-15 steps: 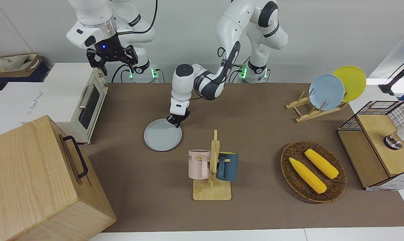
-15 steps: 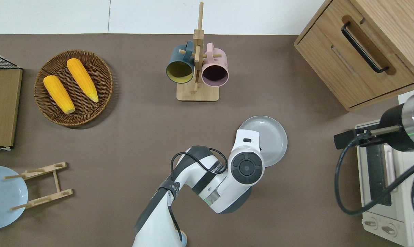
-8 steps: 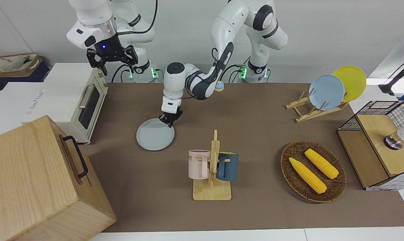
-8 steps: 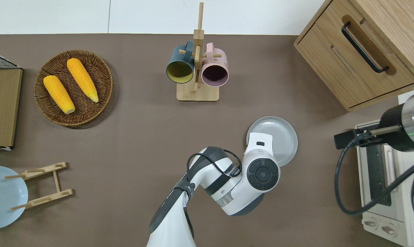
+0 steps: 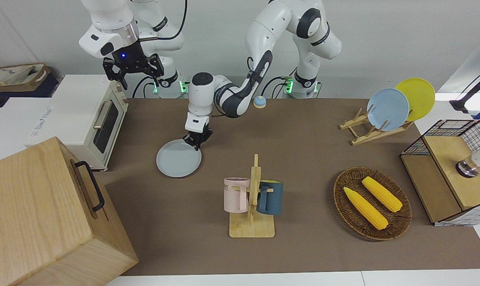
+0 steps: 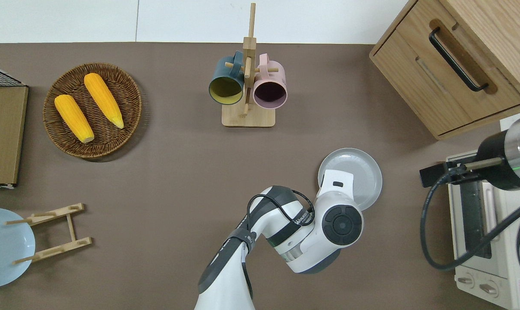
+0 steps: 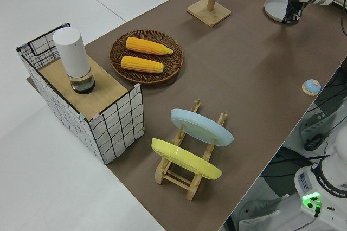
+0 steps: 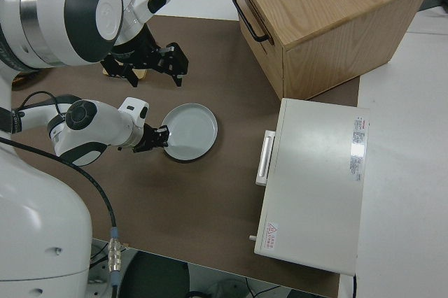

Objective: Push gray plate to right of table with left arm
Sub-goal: 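Keep pushing the gray plate with the left gripper toward the toaster oven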

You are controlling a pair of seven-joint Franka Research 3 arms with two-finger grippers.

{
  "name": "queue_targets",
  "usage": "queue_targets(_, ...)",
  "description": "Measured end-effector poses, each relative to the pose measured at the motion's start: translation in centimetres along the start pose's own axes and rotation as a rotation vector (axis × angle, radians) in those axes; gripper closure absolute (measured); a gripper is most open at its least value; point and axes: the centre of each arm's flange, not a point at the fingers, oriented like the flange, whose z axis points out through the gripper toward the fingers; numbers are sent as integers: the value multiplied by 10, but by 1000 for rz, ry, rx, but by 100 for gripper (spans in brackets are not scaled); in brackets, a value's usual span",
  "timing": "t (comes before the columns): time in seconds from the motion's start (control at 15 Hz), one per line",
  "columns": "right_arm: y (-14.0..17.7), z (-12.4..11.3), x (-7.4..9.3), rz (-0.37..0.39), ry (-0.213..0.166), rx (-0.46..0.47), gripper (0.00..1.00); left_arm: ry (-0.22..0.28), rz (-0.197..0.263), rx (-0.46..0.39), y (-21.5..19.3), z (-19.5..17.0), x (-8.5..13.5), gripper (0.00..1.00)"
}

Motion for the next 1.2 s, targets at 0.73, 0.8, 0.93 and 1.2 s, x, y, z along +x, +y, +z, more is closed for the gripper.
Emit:
queue_targets(0.73, 0, 0, 0, 0, 0, 0, 1, 1, -8, 2, 1, 5, 1, 66)
queue_targets(0.8, 0, 0, 0, 0, 0, 0, 1, 1, -9, 2, 1, 5, 2, 65)
queue_targets(0.93, 0, 0, 0, 0, 0, 0, 1, 4, -14, -2, 2, 4, 4, 54)
queue_targets(1.2, 0, 0, 0, 0, 0, 0, 1, 20, -39, -21, 7, -12, 24, 27)
